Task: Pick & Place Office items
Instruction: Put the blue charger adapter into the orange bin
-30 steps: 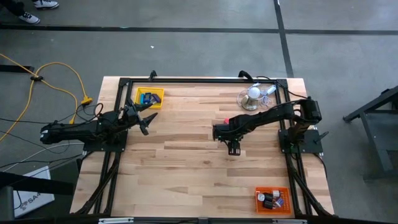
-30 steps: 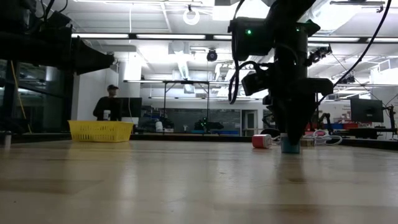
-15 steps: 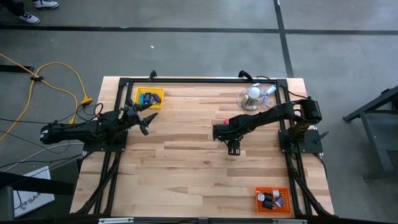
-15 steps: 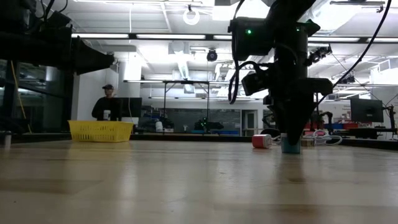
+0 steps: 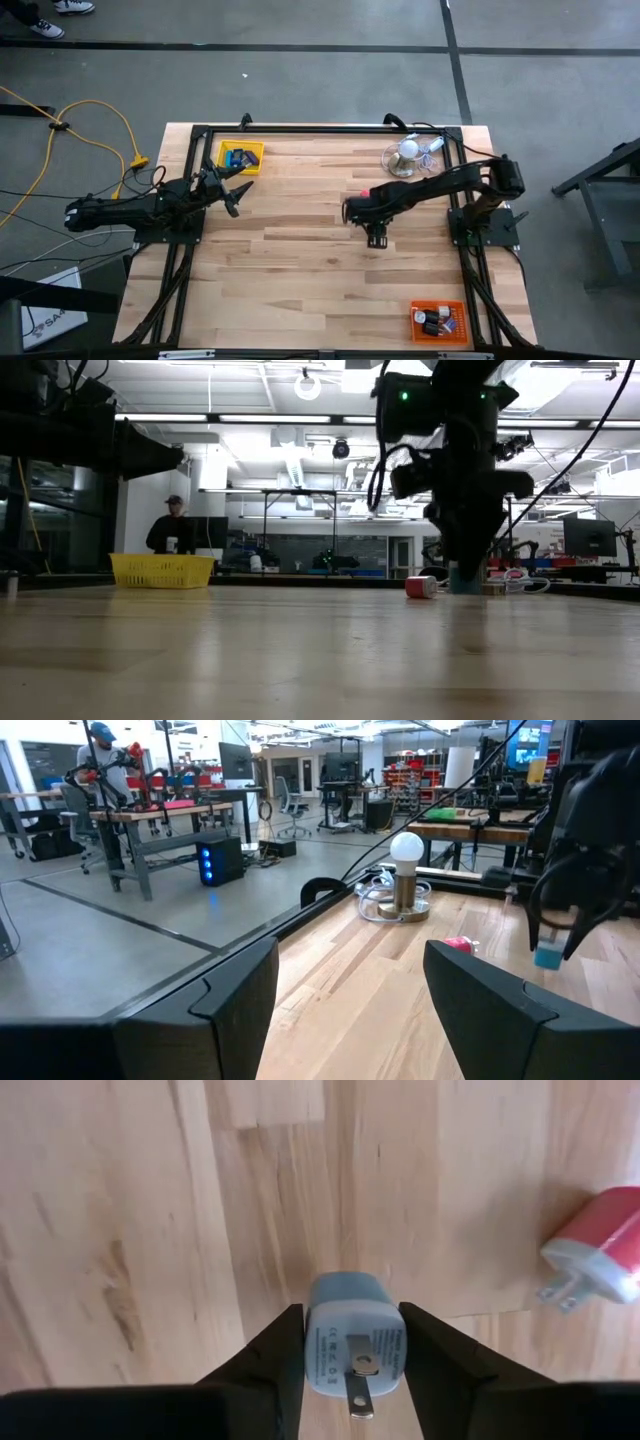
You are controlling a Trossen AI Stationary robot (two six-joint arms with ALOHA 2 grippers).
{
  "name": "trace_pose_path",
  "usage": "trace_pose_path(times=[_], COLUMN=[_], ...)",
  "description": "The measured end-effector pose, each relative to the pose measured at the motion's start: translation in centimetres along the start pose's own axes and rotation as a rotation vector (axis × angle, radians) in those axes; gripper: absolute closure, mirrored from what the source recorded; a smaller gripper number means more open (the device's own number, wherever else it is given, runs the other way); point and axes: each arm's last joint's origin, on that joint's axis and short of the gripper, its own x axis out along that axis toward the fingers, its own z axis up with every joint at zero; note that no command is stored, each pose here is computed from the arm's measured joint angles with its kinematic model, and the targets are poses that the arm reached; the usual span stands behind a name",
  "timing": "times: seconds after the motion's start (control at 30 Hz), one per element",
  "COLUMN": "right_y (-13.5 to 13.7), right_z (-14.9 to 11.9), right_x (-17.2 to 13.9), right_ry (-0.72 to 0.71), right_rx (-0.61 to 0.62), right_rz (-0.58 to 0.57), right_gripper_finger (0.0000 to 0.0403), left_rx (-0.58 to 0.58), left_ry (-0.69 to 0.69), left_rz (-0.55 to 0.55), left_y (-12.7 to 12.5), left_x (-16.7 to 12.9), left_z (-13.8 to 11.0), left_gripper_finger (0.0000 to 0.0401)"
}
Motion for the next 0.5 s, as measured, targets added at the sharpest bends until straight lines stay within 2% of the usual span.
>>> trace_pose_path(times=[0.27, 0.5], right_y=[0.3, 2.2], right_z=[-0.6, -1.6], right_x=[-3.4, -6.7], right_ry=[-0.116, -0.228], right_rx=[-0.003, -0.047], right_rz=[0.017, 0.054], right_gripper_finger=[0.0275, 0.0277], left_rx=[0.000, 0.000], left_ry=[0.000, 0.000], left_rz=[0.000, 0.000], left_y=[0.0, 0.0], left_x=[0.0, 0.0], left_z=[0.0, 0.0], left_gripper_finger=[0.0158, 0.0158])
